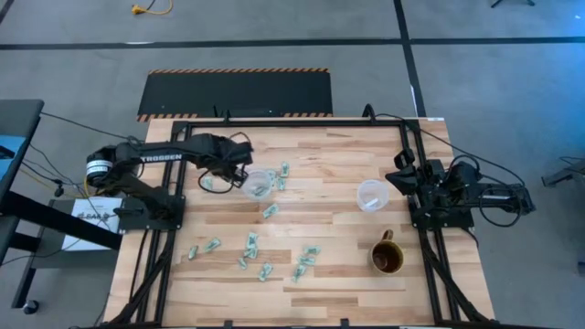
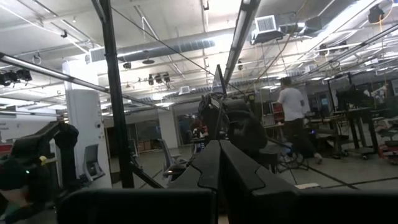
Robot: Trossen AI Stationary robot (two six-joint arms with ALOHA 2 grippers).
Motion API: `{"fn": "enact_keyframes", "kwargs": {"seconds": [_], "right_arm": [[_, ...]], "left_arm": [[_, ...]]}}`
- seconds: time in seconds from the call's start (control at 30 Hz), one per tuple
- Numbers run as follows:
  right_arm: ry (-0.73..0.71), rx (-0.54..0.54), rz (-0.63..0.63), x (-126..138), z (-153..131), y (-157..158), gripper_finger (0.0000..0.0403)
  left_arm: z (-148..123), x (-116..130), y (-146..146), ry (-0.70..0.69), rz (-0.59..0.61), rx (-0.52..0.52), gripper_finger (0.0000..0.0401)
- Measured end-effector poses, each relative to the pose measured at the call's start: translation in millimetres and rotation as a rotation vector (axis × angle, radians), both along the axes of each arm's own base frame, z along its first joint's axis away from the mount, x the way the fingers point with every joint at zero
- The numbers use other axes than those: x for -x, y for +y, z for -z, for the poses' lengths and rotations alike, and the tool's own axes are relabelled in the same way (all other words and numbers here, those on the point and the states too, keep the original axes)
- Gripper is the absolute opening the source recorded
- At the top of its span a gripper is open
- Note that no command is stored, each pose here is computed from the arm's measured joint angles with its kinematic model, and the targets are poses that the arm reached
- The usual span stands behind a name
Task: Pick and place Stevia / Truvia into bins
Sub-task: Put the white stevia packet into the left transparent container
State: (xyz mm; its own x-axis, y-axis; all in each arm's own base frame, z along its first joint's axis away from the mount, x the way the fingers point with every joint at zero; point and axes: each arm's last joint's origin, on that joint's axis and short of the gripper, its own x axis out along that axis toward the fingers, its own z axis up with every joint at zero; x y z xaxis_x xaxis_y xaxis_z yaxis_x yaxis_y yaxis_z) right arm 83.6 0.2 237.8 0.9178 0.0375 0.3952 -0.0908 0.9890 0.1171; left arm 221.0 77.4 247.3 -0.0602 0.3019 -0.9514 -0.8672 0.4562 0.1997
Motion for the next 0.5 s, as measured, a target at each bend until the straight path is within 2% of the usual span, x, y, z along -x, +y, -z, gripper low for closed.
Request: {"fn": "enact_keyframes", "kwargs": {"seconds": [0.1,0.2,0.3,0.5], "right_arm": [[0.000,0.000,0.000,0.0,0.0,0.0,0.0000],[0.000,0.000,0.001,0.0,0.0,0.0,0.0000],[0.000,0.000,0.000,0.0,0.0,0.0,0.0000],[0.000,0.000,0.000,0.0,0.0,0.0,0.0000]], "left_arm": [[11.7,11.9,3.4,0.068,-0.099,0.014,0.0126],[26.2,22.4,6.6,0.067,-0.146,0.060,0.0126],[41.4,34.1,11.9,0.020,-0.209,0.089,0.0126],[50.2,58.2,14.8,-0.113,-0.321,0.094,0.0126]]}}
